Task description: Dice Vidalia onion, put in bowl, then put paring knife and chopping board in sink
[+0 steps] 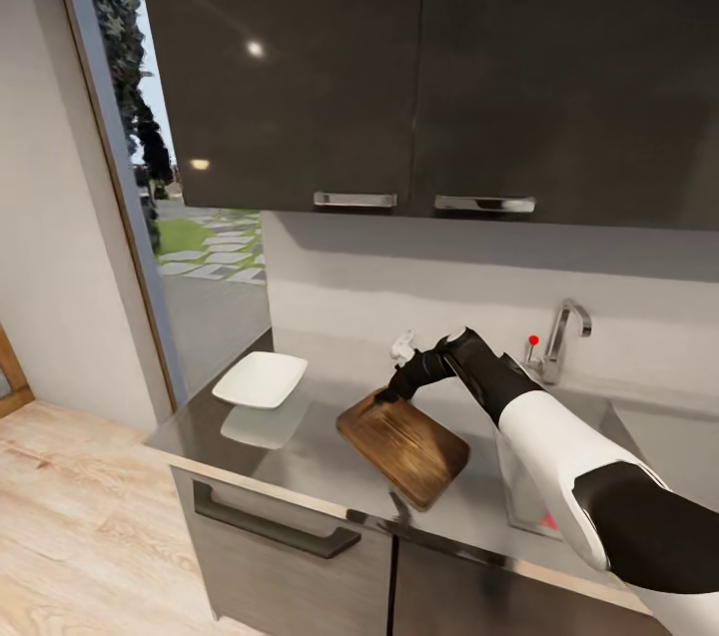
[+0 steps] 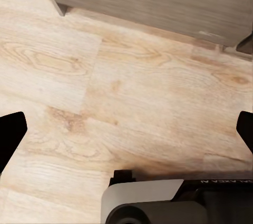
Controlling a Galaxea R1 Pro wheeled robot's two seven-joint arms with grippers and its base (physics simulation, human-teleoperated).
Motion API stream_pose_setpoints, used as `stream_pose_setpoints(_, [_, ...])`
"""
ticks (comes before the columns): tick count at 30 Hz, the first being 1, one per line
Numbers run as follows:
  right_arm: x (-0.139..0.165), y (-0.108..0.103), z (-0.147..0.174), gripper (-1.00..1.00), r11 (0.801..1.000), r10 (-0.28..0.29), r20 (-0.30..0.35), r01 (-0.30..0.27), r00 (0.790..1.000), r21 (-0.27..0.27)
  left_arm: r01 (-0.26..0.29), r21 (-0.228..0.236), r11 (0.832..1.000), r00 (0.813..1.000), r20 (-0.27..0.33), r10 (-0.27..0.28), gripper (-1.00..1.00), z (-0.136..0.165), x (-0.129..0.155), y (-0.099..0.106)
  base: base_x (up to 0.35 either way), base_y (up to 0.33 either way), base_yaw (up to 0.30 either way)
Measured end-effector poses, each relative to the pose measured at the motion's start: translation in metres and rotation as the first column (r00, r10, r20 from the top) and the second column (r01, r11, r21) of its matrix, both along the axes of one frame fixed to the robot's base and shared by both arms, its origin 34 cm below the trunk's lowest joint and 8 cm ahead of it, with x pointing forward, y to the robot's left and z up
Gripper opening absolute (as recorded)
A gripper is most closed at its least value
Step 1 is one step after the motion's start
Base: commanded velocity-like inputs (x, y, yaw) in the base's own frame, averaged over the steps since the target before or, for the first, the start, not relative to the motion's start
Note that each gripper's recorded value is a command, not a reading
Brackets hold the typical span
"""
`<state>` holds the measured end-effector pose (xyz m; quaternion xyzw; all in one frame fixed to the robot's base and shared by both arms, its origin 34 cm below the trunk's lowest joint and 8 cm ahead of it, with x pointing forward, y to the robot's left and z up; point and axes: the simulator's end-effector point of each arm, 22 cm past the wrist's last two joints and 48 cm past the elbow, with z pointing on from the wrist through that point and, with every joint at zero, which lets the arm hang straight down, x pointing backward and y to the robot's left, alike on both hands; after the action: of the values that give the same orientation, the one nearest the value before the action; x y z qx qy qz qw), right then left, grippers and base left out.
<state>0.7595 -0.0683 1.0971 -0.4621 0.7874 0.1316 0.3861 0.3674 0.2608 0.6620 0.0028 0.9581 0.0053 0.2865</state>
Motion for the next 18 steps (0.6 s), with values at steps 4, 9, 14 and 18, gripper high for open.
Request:
stream_pose_setpoints(4, [-0.0001, 0.0005, 0.0, 1.0, 1.0, 0.004, 0.002, -0.004, 1.0, -0.002, 0.0, 0.0, 1.0, 1.0, 0.0, 0.0, 1.0, 0.0, 0.0, 0.0, 0.259, 0.0, 0.0])
stream_pose_setpoints(9, [-0.0002, 0.0016, -0.0009, 1.0, 1.0, 0.017, 0.012, -0.017, 1.0, -0.011, 0.001, 0.0, 1.0, 1.0, 0.0, -0.001, 1.0, -0.0002, 0.0001, -0.0003, 0.09, 0.0, 0.0])
stream_pose_setpoints(14, [-0.0001, 0.003, -0.0008, 1.0, 0.999, 0.033, 0.026, -0.032, 0.999, -0.014, 0.001, 0.0, 1.0, 1.0, -0.002, -0.001, 1.0, -0.0007, -0.0006, -0.0003, 0.011, 0.0, 0.0])
stream_pose_setpoints(18, [-0.0024, 0.0044, -0.0053, 1.0, 0.998, 0.057, 0.034, -0.056, 0.998, -0.043, 0.001, -0.001, 1.0, 1.0, -0.01, -0.001, 1.0, -0.0027, -0.004, -0.0007, 0.0, 0.0, 0.0])
